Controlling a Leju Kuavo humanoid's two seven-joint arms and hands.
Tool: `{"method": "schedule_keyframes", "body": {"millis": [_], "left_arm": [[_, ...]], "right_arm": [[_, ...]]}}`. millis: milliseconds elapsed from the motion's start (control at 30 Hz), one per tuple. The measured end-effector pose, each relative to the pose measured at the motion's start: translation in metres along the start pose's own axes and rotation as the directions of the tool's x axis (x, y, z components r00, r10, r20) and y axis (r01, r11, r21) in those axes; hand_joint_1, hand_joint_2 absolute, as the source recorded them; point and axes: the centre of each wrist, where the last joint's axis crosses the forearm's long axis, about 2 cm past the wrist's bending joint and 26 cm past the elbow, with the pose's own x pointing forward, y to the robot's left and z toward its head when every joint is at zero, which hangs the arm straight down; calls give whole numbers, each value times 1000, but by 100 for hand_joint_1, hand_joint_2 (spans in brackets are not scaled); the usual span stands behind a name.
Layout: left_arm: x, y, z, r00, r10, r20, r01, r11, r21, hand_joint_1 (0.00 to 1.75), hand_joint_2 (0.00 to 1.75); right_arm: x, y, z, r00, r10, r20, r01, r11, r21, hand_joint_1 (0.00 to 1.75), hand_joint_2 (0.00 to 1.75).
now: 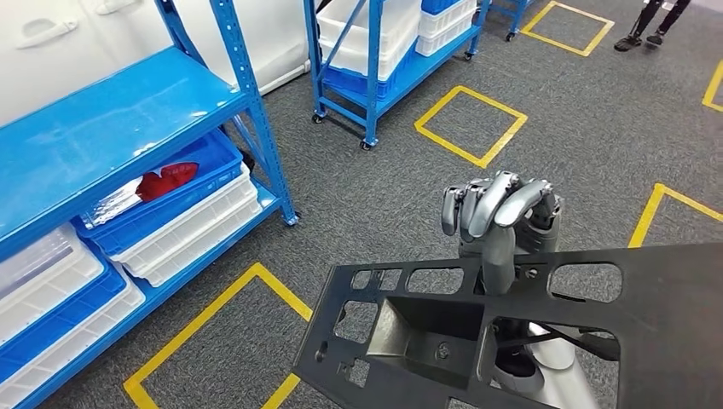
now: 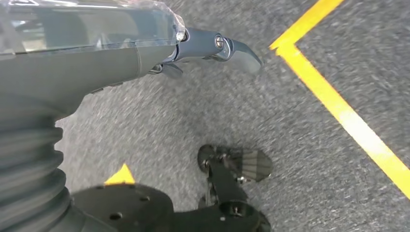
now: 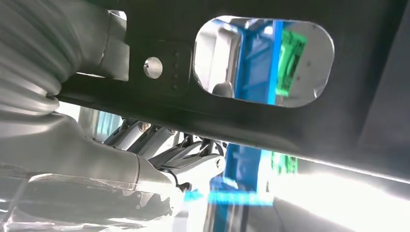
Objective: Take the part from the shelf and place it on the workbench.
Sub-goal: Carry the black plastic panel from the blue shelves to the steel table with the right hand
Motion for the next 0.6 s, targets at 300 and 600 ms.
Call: {"method": "schedule_keyframes", "body": {"millis": [300, 600], "left_arm": [[-5, 12, -1, 996, 73, -46, -70, 996, 61, 0, 175], [-5, 21, -3, 990, 129, -48, -124, 986, 109, 0, 175]], "right_arm": [[5, 2, -6, 1000, 12, 13, -12, 1000, -8, 175, 175], [6, -1, -5, 999, 22, 23, -21, 999, -29, 175, 175]]}}
